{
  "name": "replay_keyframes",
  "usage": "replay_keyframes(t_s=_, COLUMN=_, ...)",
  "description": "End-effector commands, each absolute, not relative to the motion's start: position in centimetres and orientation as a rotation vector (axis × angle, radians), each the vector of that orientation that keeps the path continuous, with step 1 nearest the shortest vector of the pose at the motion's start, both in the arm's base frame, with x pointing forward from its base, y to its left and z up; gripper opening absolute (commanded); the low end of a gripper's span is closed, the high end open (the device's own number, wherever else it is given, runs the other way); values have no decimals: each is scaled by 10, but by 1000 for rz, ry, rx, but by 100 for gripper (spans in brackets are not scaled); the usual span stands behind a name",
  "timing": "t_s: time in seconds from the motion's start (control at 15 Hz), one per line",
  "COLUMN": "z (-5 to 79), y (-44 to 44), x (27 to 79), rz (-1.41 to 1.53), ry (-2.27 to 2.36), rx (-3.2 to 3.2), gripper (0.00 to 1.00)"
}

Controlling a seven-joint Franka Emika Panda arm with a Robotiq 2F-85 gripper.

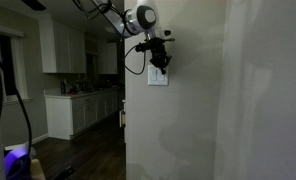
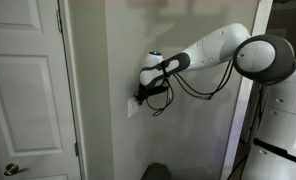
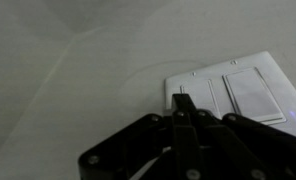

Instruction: Flip the light switch on the right

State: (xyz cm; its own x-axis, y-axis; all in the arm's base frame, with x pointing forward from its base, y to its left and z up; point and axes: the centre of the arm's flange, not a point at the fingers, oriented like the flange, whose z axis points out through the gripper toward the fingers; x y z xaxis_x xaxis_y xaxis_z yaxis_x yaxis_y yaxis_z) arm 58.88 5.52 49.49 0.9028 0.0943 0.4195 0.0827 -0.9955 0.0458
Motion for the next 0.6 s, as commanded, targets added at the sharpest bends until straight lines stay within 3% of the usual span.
replay_keyframes(t_s=0.0, z=490, y=56, x=599, rz=653, ry=212, rx=3075, gripper=0)
replay_keyframes(t_s=0.53, z=490, y=56, x=594, rz=711, ry=203, rx=3092, gripper=0)
